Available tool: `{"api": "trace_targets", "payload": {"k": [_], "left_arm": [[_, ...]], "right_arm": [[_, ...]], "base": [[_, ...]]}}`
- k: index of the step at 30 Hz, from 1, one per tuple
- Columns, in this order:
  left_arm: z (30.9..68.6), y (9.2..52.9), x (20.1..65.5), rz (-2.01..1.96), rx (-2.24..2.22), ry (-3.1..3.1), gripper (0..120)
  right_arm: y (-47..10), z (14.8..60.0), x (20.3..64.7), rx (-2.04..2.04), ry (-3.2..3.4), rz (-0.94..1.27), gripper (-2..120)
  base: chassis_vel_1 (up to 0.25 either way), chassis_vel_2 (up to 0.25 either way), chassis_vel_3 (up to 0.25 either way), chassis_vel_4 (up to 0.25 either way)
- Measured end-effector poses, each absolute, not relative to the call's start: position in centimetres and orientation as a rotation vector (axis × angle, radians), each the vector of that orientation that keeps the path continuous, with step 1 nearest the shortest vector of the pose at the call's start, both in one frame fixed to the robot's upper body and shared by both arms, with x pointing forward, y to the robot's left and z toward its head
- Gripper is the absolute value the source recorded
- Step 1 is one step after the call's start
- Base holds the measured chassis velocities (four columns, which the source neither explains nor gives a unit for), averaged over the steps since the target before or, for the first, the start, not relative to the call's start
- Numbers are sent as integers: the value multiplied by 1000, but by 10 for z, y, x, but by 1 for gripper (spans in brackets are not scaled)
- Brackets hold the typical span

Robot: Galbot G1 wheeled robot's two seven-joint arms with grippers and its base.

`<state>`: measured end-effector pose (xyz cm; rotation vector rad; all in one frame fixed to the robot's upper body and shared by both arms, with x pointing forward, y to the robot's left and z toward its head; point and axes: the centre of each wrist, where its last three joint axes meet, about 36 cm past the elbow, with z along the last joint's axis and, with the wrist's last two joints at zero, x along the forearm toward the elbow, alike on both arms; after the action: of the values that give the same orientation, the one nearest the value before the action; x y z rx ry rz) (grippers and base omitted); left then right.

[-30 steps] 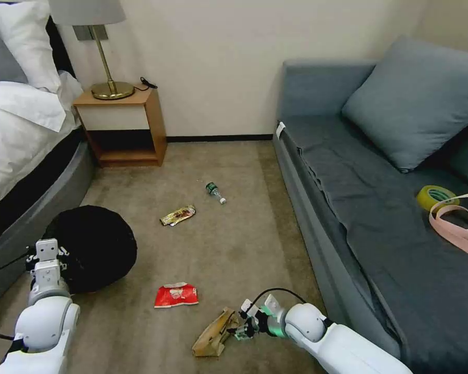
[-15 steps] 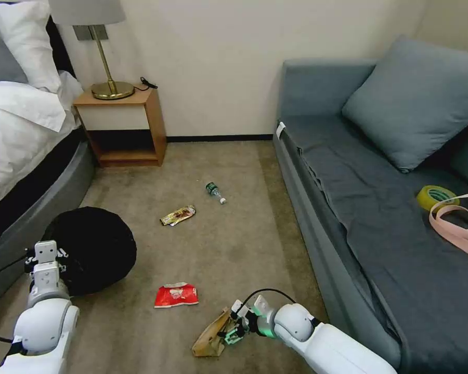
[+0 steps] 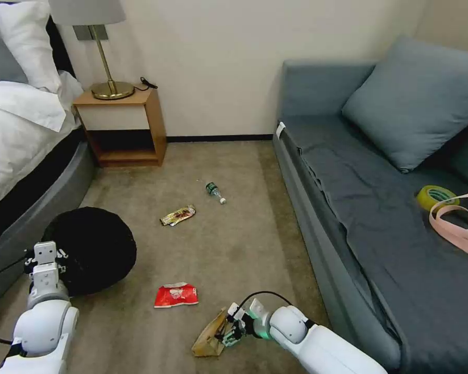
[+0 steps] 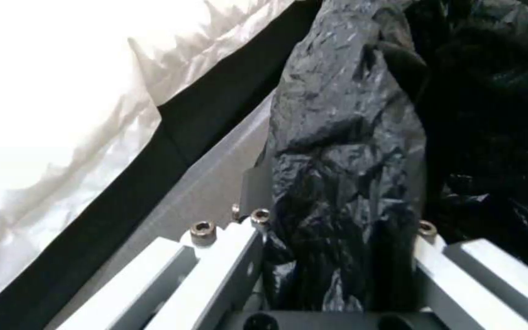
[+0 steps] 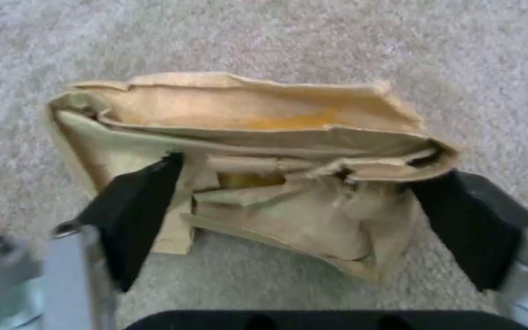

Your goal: Pick up the trash bin, then pick up the garbage on the floor and place it into the trash bin.

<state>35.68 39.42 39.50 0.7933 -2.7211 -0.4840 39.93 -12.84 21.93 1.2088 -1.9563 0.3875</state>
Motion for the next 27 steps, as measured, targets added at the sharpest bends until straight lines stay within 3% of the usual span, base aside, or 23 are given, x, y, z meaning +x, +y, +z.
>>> {"api": "trace_targets", "payload": {"k": [9,10,19,22,27], "left_arm": [[394,394,356,-482,796,-2721,4],[394,394,356,-482,796,-2721,4],[395,394,355,-483,796,-2725,4],[395,392,354,-481,796,-2725,4],[394,392,352,-483,794,-2721,4]], "right_arm": [[-128,216,400,1214,-1957,390,61],[-128,216,399,1216,-1957,389,51],[-132,215,399,1218,-1961,397,25],[-136,215,400,1212,-1967,403,8],[-143,217,400,1211,-1983,405,0]], "base": [[0,0,0,0],[0,0,0,0],[0,0,0,0],[0,0,0,0],[0,0,0,0]]}}
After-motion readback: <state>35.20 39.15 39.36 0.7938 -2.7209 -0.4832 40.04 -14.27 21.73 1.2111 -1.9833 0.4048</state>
